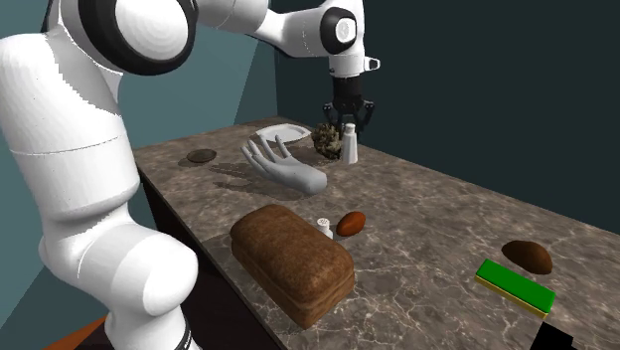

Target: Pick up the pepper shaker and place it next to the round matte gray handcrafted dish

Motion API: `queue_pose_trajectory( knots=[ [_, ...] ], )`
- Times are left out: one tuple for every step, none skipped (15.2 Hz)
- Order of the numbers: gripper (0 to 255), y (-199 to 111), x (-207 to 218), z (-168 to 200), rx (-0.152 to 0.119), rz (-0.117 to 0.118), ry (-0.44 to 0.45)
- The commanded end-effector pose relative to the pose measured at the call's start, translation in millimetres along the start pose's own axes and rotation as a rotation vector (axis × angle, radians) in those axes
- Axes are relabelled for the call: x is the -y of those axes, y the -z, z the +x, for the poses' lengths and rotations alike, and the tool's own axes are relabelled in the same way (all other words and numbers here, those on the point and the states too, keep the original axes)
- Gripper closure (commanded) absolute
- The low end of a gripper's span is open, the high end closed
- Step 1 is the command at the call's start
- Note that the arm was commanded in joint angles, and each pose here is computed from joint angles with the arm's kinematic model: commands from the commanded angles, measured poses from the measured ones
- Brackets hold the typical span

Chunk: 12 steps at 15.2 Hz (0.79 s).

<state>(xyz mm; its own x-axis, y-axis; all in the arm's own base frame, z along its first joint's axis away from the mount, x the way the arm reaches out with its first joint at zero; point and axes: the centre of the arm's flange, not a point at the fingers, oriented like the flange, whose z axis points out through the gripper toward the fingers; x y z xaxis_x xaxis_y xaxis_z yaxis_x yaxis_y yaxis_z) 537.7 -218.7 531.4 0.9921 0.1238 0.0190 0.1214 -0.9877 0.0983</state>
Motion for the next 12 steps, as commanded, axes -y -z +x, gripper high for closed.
queue_pose_trajectory(
  knots=[
    [255, 0.8, 26.3, 1.0, 0.000, -0.001, -0.001],
    [255, 2.1, 39.4, 1.7, 0.000, -0.001, -0.001],
    [255, 3.4, 52.5, 2.4, 0.000, -0.001, -0.001],
    [255, 4.7, 65.6, 3.1, 0.000, -0.001, -0.001],
    [255, 6.0, 78.8, 3.8, 0.000, -0.001, -0.001],
    [255, 7.3, 91.9, 4.5, 0.000, -0.001, -0.001],
    [255, 8.7, 105.0, 5.1, 0.000, -0.001, -0.001],
    [255, 10.0, 118.1, 5.8, 0.000, -0.001, -0.001],
    [255, 11.3, 131.2, 6.5, 0.000, -0.001, -0.001],
    [255, 12.6, 144.3, 7.2, 0.000, -0.001, -0.001],
    [255, 13.9, 157.5, 7.9, 0.000, -0.001, -0.001],
    [255, 15.2, 170.6, 8.6, 0.000, -0.001, -0.001]
  ],
)
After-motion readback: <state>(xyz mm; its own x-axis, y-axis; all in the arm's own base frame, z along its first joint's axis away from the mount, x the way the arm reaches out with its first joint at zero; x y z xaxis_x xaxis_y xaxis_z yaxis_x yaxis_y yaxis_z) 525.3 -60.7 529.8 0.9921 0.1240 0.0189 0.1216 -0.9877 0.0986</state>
